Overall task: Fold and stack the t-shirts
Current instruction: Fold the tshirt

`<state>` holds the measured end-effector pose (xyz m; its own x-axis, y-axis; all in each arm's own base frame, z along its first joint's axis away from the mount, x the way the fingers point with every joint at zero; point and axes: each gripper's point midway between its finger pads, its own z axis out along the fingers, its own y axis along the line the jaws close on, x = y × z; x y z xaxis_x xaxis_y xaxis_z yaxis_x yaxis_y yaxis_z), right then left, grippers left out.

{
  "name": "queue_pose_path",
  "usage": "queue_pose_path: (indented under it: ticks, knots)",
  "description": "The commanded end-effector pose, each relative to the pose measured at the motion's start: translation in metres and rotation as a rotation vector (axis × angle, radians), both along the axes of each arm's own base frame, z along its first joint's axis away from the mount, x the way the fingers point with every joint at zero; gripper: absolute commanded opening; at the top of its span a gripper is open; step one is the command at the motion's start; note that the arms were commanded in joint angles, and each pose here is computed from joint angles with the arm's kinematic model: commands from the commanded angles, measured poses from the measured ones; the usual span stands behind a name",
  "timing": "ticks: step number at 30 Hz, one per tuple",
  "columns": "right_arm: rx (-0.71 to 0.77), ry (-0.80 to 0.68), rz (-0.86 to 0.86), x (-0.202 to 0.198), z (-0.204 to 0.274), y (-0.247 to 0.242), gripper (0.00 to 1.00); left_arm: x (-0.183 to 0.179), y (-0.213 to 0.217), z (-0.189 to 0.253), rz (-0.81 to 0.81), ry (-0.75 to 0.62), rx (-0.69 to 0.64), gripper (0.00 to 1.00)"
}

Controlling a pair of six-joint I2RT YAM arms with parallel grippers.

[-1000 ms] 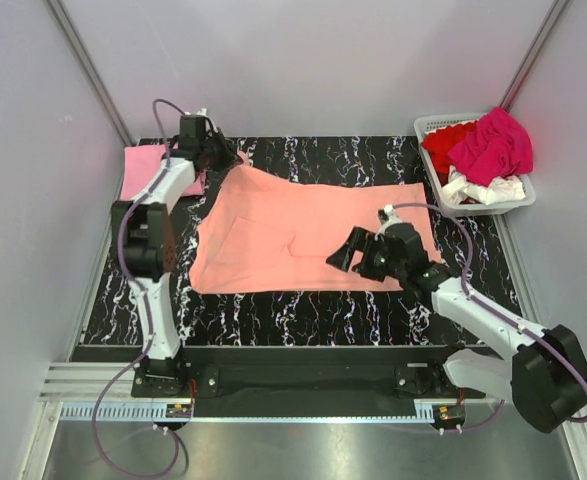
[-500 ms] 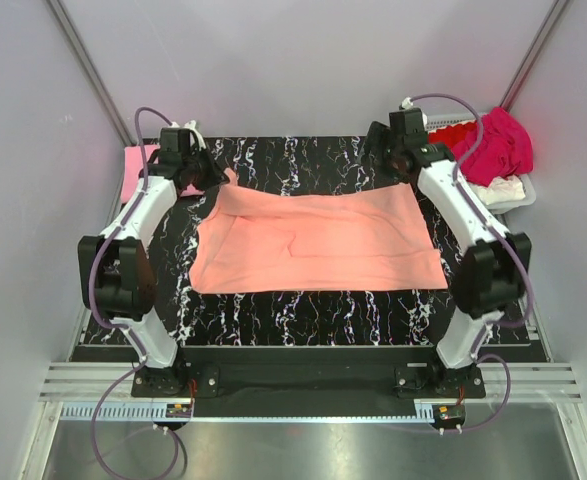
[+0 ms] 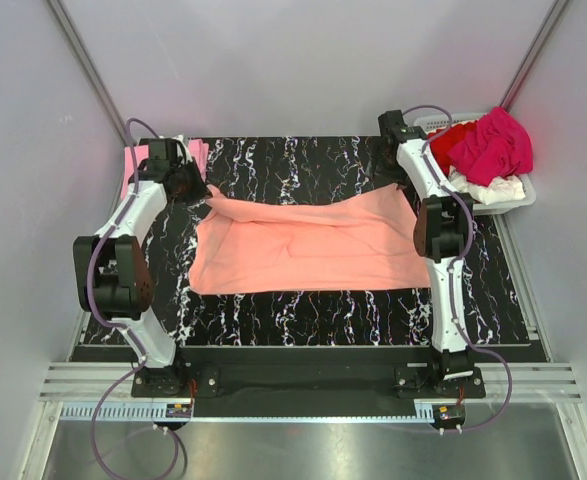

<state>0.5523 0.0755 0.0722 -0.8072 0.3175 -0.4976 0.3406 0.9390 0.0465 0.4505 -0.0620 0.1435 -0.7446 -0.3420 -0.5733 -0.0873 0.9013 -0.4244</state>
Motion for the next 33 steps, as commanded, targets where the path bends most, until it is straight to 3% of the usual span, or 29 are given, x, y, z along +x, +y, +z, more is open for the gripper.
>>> queue_pose_path:
  ticks: [1,15,29,33]
  knots:
    - [-0.061,0.011,-0.006,0.005,0.004,-0.014,0.80,0.003,0.025,0.004,0.049,-0.019,0.074,0.00]
    - [0.016,-0.037,-0.018,0.036,-0.021,-0.021,0.77,0.003,0.038,-0.009,0.059,0.042,0.058,0.01]
    - [0.052,-0.088,0.003,0.061,-0.043,-0.011,0.63,0.003,0.034,-0.011,0.049,0.055,0.041,0.01]
    - [0.044,-0.065,0.008,0.058,-0.056,-0.010,0.51,0.004,0.034,-0.010,0.046,0.053,0.038,0.01]
